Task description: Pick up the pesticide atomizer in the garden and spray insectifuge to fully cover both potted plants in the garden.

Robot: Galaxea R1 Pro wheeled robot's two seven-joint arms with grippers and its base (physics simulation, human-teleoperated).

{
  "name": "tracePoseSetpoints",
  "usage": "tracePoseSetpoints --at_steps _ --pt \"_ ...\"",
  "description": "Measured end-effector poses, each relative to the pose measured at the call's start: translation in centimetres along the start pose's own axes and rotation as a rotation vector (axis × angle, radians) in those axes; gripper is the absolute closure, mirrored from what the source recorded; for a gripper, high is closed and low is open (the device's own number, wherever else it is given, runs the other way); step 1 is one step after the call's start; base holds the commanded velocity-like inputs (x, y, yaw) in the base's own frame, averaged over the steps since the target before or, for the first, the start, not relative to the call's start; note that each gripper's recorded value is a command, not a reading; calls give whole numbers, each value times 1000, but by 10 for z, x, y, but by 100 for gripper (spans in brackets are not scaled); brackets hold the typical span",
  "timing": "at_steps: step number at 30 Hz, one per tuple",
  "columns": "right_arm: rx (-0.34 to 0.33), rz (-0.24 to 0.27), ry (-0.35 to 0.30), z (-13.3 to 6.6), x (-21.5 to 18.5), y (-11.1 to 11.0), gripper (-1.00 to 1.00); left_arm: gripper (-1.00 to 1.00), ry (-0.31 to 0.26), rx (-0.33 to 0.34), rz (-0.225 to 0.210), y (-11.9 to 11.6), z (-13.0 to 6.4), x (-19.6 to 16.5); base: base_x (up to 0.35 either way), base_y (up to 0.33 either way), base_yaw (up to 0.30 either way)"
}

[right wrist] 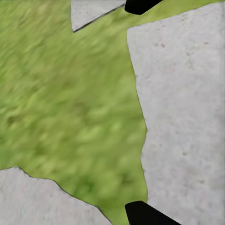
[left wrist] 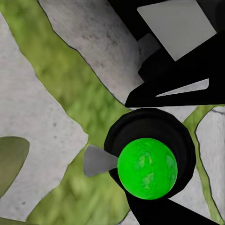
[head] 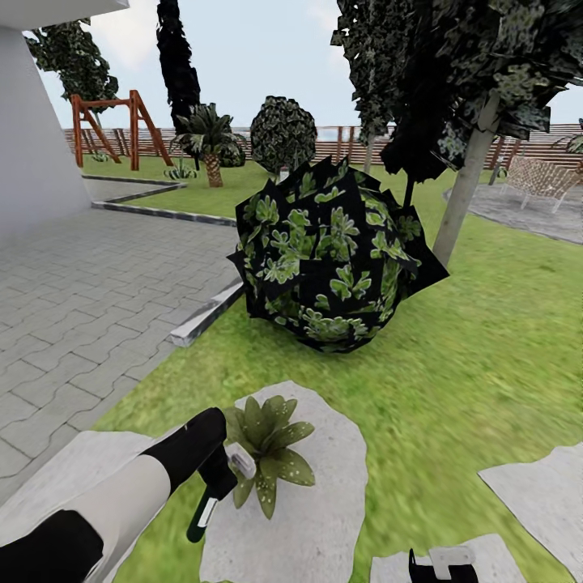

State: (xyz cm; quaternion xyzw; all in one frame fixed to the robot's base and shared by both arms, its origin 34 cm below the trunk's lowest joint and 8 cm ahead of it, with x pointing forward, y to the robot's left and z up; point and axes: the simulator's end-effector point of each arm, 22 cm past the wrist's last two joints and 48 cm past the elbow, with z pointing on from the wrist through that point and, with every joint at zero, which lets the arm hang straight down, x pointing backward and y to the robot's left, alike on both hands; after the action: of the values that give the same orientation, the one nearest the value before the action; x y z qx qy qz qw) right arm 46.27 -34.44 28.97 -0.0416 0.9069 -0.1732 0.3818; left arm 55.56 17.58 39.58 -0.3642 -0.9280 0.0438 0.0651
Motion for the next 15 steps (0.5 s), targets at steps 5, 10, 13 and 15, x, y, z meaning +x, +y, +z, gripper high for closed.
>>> tracePoseSetpoints --at_steps 5,10,13,15 --pt "0 0 0 0 0 0 -100 100 14 2 -6 1 4 6 0 0 0" --pt "0 0 1 0 0 0 -100 100 10 0 -2 1 3 5 -171 27 0" --pt "0 0 1 0 0 0 -100 100 6 -2 -3 2 2 3 -217 173 0" --pt "0 0 0 0 0 0 -100 100 4 -3 -3 2 2 3 -69 258 0"
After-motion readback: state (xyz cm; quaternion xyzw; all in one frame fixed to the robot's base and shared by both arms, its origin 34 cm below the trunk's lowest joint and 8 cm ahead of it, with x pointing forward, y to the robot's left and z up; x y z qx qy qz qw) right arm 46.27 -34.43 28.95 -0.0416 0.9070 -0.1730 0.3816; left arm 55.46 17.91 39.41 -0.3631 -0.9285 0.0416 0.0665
